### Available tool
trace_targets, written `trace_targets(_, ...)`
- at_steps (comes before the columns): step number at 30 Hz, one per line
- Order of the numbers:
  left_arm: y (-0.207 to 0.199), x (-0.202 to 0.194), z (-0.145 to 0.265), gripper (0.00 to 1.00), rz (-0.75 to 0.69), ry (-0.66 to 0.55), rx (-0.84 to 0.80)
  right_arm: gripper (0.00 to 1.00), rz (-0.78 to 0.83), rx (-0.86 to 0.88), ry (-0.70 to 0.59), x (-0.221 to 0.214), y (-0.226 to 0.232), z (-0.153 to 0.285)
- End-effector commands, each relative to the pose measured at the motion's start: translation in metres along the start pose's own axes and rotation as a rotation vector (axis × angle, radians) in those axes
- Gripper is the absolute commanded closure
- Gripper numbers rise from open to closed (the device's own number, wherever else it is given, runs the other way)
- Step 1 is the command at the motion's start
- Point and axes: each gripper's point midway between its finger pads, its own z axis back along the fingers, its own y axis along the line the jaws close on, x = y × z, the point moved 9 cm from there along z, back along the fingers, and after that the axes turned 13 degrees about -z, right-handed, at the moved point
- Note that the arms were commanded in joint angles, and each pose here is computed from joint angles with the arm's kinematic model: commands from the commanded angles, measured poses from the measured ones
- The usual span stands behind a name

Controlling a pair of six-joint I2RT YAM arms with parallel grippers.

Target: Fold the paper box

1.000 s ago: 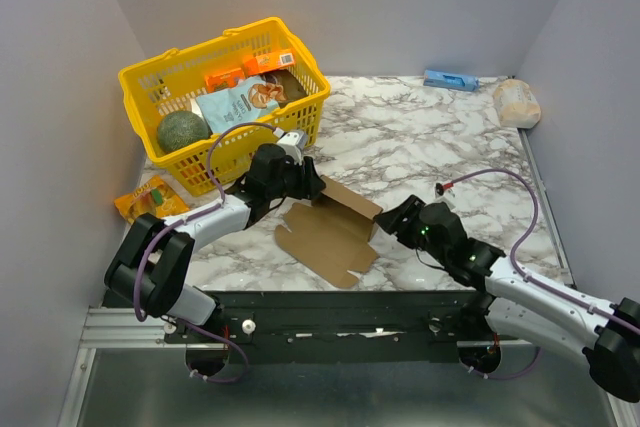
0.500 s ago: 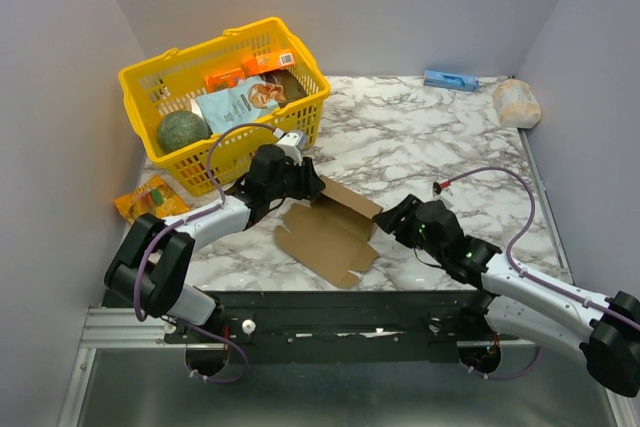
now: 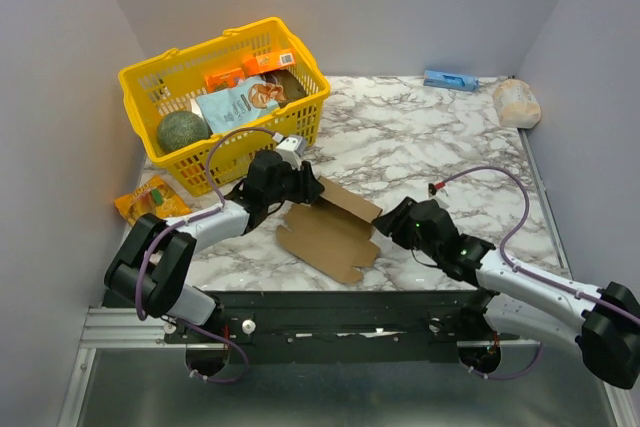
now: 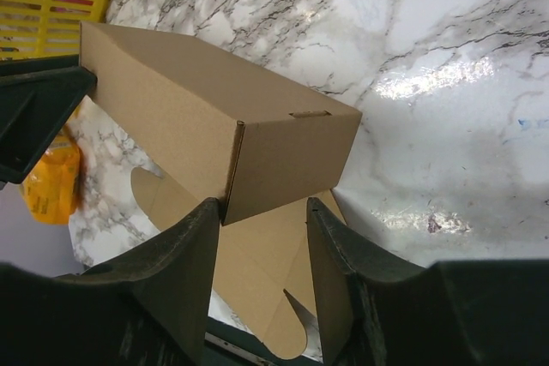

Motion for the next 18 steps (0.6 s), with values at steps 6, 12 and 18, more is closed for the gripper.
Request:
trace_targets(6, -0.002, 0.019, 0.004, 0.42, -0.039, -0.016, -0.02, 0.31, 0.161, 0.046, -0.055, 0.02, 0.024, 0.019)
trace_targets(12, -0.004, 0.056, 0.016, 0.1, -0.062, -0.082, 0.037, 0.1, 0.447, 0.184, -0.067, 0.038, 0.065, 0.038)
trace_targets(18, 0.002, 0.07, 0.044, 0.01, -0.022, -0.127, 0.15, 0.08, 0.783, 0.25, 0.003, 0.044, 0.094, 0.028)
